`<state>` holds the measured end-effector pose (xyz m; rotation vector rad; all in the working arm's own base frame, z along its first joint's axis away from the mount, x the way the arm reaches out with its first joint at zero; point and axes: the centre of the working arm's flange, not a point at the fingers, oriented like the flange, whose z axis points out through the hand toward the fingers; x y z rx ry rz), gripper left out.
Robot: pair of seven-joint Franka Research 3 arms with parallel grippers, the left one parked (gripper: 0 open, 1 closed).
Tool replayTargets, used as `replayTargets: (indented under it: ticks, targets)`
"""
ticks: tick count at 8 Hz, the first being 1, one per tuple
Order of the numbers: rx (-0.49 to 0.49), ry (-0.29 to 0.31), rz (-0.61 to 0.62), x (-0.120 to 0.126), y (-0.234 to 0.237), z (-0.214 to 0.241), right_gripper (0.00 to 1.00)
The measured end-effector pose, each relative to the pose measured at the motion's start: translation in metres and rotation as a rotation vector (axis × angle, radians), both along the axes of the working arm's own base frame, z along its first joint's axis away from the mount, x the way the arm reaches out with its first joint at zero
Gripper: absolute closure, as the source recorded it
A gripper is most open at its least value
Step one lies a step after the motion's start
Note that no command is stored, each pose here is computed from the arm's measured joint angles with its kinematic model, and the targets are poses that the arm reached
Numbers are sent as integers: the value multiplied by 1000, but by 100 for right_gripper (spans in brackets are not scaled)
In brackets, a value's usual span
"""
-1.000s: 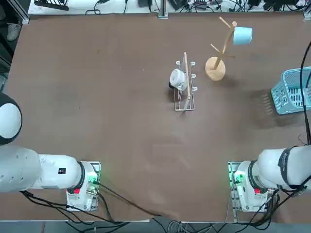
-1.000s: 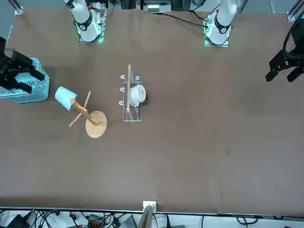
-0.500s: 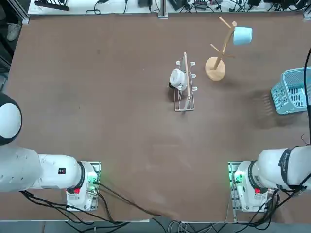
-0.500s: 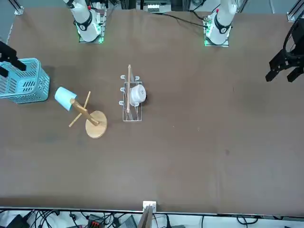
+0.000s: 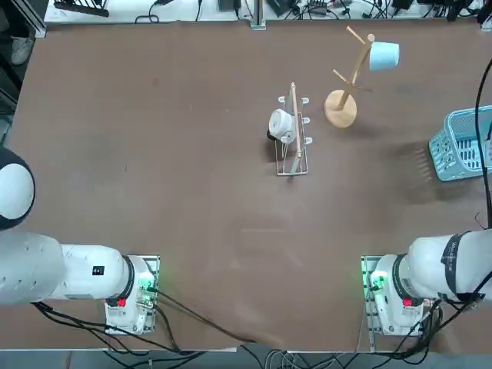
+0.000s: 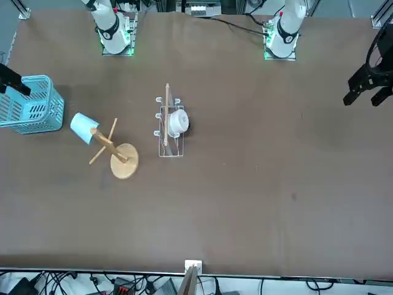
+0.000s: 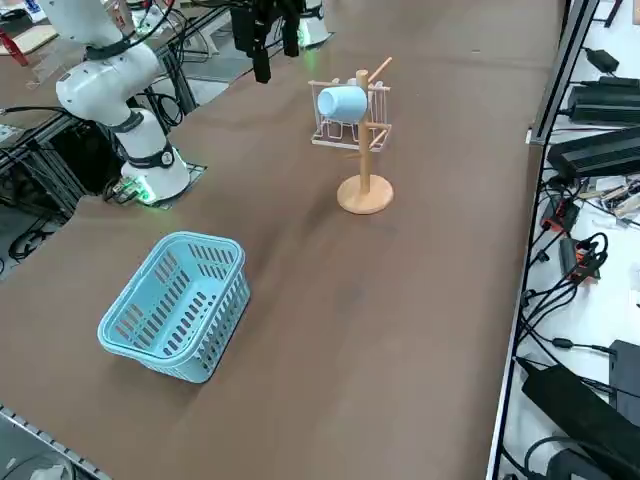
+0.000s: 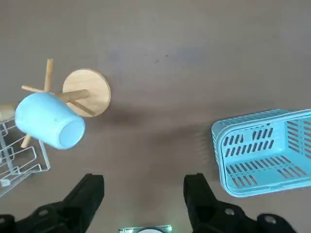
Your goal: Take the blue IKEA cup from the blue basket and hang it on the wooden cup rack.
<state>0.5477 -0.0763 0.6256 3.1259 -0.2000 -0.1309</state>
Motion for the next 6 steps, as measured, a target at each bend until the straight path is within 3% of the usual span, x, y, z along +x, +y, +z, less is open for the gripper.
replayTargets:
  ticks: [3, 6]
  targets:
    - [-21, 8, -42, 5, 24, -4, 0]
    - [-12, 5, -63, 5, 14, -3, 0]
